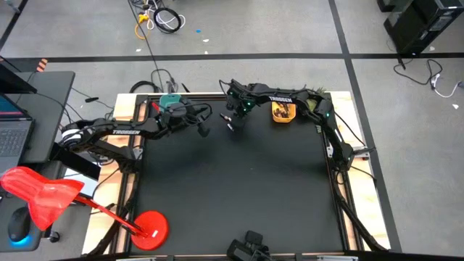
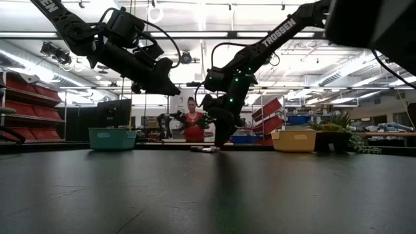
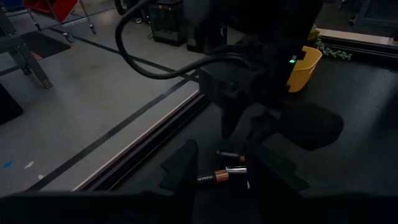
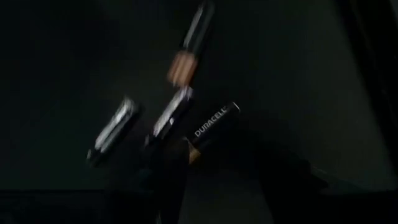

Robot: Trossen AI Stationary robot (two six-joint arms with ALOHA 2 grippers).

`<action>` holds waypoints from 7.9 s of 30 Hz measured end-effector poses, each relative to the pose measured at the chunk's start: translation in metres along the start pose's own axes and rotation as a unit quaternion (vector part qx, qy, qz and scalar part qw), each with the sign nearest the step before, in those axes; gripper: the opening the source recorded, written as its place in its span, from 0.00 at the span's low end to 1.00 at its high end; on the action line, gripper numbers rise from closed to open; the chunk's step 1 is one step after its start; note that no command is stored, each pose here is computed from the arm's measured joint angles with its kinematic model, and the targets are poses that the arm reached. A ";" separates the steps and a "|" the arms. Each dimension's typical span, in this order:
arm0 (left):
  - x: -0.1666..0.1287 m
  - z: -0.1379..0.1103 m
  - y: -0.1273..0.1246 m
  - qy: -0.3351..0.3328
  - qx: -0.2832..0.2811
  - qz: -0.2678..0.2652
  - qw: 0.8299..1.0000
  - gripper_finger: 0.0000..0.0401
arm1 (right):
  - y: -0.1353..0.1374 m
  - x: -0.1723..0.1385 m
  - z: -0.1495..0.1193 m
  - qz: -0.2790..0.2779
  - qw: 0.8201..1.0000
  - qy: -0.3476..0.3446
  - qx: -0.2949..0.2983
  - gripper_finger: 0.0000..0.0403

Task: Sort batteries
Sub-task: Put the black battery into the yellow bin

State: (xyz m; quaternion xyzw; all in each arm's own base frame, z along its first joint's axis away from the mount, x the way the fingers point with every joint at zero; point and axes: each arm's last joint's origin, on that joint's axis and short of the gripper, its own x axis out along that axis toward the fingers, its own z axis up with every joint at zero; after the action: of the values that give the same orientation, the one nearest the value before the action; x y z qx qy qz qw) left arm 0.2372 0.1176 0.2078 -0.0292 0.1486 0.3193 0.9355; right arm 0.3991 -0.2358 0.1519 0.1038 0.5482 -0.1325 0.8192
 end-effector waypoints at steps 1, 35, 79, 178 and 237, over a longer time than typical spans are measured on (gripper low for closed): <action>0.000 0.000 0.000 0.001 0.000 0.000 1.000 0.35 | 0.001 -0.001 -0.002 -0.002 1.000 0.009 0.000 0.48; 0.093 0.000 -0.019 0.152 0.129 -0.037 0.979 0.35 | 0.032 -0.043 -0.130 -0.043 0.987 -0.144 0.049 0.42; 0.172 0.012 0.031 0.365 0.272 -0.133 0.880 0.35 | 0.003 -0.054 -0.116 -0.055 0.973 -0.219 0.034 0.42; 0.079 0.022 0.001 0.111 0.145 -0.088 0.979 0.35 | -0.063 -0.109 -0.152 -0.146 0.983 0.023 0.112 0.36; 0.078 0.020 -0.001 0.126 0.130 -0.090 0.979 0.35 | 0.026 -0.042 -0.152 -0.120 0.976 -0.015 0.183 0.42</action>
State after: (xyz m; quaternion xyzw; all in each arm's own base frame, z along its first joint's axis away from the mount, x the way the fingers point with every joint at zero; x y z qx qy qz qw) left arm 0.3022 0.1656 0.2034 0.0389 0.3020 0.2053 0.9301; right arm 0.2602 -0.1588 0.1341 0.1832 0.5107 -0.3291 0.7729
